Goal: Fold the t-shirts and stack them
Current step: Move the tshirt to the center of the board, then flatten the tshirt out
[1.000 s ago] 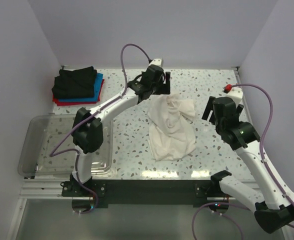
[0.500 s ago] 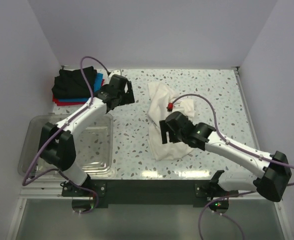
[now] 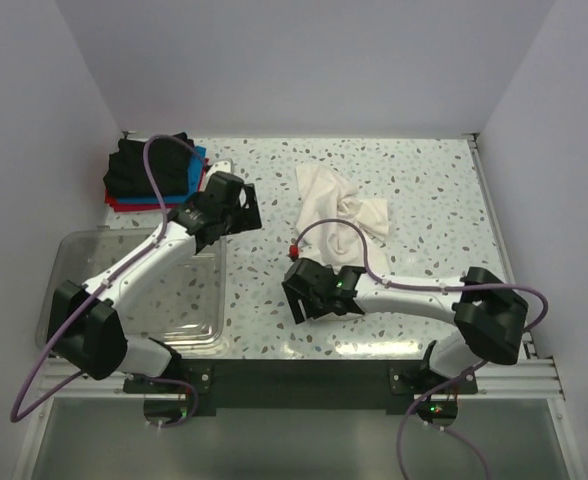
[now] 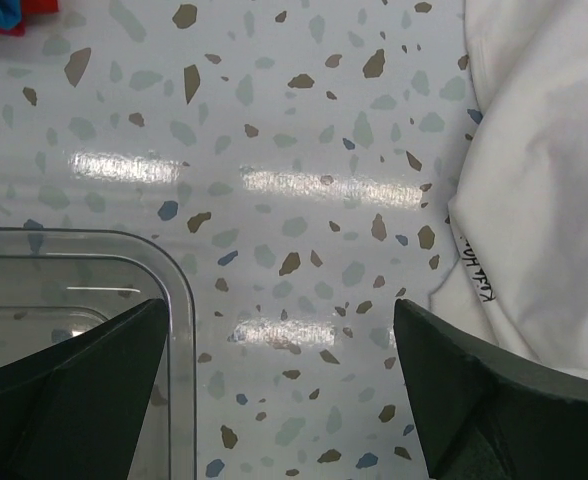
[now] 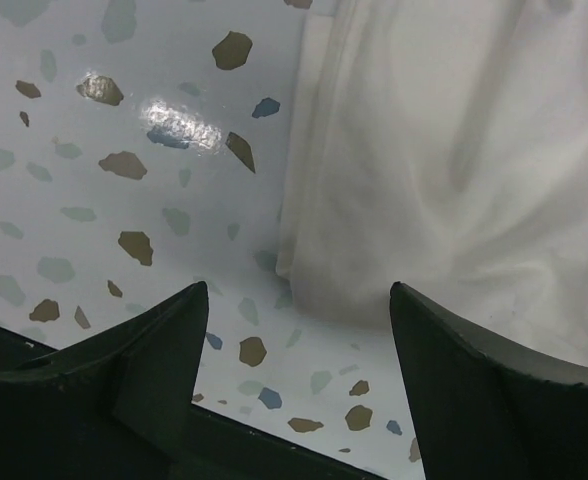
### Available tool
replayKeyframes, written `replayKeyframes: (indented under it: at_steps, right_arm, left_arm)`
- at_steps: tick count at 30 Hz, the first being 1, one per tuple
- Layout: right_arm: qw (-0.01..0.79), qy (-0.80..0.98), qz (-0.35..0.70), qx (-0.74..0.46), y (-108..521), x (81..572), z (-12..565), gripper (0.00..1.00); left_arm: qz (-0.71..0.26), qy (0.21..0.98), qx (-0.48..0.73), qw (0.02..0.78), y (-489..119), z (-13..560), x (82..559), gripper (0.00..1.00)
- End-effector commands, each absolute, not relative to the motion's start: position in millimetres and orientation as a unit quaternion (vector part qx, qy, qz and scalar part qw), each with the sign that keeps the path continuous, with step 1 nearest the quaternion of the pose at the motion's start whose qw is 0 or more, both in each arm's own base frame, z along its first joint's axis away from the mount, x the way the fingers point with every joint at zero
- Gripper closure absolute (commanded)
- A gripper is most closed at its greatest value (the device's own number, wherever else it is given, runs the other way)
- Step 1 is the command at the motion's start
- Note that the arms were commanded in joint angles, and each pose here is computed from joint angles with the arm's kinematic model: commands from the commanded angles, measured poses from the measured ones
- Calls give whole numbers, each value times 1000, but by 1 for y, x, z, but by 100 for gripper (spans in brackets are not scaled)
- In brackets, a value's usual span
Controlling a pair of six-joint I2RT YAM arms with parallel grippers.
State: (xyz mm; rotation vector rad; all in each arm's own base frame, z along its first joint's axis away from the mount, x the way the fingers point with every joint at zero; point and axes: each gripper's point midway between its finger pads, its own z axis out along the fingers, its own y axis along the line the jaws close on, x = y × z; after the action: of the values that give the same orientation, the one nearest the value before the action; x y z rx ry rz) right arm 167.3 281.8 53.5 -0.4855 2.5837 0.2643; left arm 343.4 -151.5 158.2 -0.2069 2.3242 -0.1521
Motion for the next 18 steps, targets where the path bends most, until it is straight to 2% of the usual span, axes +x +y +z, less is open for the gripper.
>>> replayKeyframes:
  at_steps: [1,3,6,9,11,12,13,17,18]
  right_arm:
    - [254,950,87,-162,285,173,46,24]
    - [252,952,66,-162,280,175,39,26]
    - [241,955,43,-166,277,175,25,36]
    - [229,957,23,-175,273,174,15,51]
    - [226,958,13,-175,272,175,16,77]
    - [229,958,8,-175,271,177,24,94]
    - [233,957,8,-175,272,179,31,99]
    - [266,946,54,-176,295,189,98,100]
    - [289,937,83,-176,308,196,139,100]
  left_arm:
    - [-72,911,-100,394,-148,166,335,0]
    - [-68,910,-101,395,-144,167,331,0]
    - [-64,909,-104,399,-140,169,328,0]
    - [-61,908,-105,402,-136,170,324,0]
    - [-59,906,-107,406,-134,173,323,0]
    - [-56,905,-106,407,-132,174,322,0]
    - [-54,902,-107,414,-130,178,322,0]
    - [-37,896,-104,430,-121,194,323,0]
    - [-36,891,-102,441,-120,206,326,0]
